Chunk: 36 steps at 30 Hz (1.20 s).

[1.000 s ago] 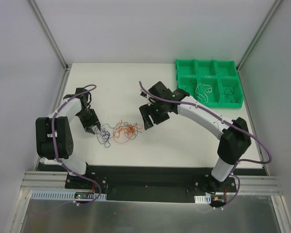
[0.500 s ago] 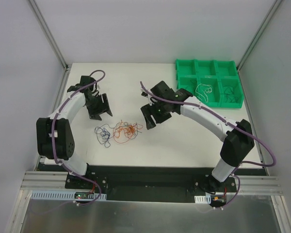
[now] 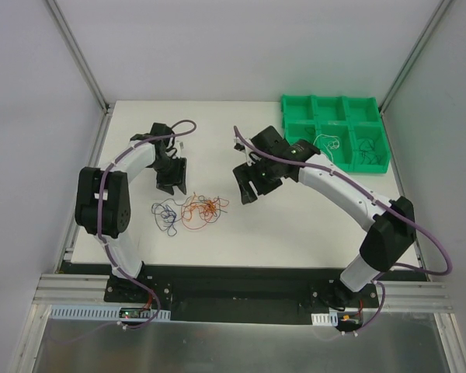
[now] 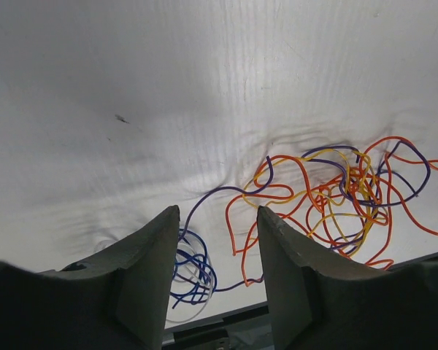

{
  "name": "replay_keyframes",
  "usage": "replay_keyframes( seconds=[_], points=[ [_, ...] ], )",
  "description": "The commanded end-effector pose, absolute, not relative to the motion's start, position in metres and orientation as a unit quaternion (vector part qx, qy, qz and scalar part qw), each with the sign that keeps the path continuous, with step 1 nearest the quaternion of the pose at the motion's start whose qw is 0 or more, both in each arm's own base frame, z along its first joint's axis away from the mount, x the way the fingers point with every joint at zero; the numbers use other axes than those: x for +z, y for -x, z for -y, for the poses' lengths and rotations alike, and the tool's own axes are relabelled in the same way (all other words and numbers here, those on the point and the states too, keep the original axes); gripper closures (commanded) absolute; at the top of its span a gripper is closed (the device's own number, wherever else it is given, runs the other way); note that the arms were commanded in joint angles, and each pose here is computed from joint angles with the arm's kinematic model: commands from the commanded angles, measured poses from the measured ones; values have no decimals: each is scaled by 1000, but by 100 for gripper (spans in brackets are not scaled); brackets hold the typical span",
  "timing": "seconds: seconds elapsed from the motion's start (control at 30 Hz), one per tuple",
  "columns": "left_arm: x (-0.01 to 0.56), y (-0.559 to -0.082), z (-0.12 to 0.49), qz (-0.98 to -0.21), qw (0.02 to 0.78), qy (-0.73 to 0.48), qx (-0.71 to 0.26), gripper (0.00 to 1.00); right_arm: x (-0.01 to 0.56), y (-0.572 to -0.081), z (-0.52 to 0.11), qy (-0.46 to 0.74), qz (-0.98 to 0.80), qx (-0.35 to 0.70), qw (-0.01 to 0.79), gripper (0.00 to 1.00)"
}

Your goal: Untangle the cables

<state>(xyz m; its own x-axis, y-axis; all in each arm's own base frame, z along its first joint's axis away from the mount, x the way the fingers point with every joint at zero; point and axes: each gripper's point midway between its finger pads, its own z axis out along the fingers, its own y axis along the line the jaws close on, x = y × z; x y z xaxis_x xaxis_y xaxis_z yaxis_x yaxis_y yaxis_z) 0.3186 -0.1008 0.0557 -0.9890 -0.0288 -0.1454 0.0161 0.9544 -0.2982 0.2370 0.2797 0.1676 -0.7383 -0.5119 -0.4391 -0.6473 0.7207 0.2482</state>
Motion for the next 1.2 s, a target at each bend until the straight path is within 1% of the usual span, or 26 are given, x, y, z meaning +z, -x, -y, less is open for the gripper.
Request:
replay_keyframes(
  seconds=[0.0,0.07,0.13,0.2,0.33,0.47,0.5,0.7,0.8,0.9,0.93,0.97,1.0,1.17],
  points=[
    [58,-305,98,-990,71,-38,-117,55,182,-234,-275,326,-904,203,187,28],
    [56,-300,96,-992,67,-37,-103,55,183,-235,-275,326,-904,204,189,28],
    [53,-297,91,-994,65,-39,-84,50,183,-235,-275,325,-904,203,190,28],
    [50,-295,87,-995,60,-42,-73,48,183,-235,-275,323,-904,203,191,28],
    [49,-297,81,-996,63,-45,-53,48,182,-233,-274,319,-905,205,190,28],
    [48,-299,84,-995,62,-47,-59,47,180,-232,-275,313,-907,208,190,28],
    [48,-298,84,-995,60,-50,-58,48,180,-232,-275,312,-907,210,189,28],
    [49,-283,83,-997,42,-42,-53,64,179,-233,-282,304,-907,221,190,28],
    [50,-276,83,-997,39,-36,-54,69,175,-233,-283,297,-910,222,187,28],
    [56,-277,87,-997,47,-31,-61,82,174,-233,-284,289,-912,226,187,28],
    [59,-279,89,-996,54,-31,-64,88,173,-233,-284,286,-912,226,187,28],
    [64,-281,91,-995,61,-33,-65,96,173,-233,-284,282,-913,228,186,28],
    [69,-284,92,-995,68,-31,-63,100,174,-232,-285,280,-913,230,187,28],
    [106,-288,96,-993,108,-10,-48,100,180,-233,-286,256,-917,237,193,28]
  ],
)
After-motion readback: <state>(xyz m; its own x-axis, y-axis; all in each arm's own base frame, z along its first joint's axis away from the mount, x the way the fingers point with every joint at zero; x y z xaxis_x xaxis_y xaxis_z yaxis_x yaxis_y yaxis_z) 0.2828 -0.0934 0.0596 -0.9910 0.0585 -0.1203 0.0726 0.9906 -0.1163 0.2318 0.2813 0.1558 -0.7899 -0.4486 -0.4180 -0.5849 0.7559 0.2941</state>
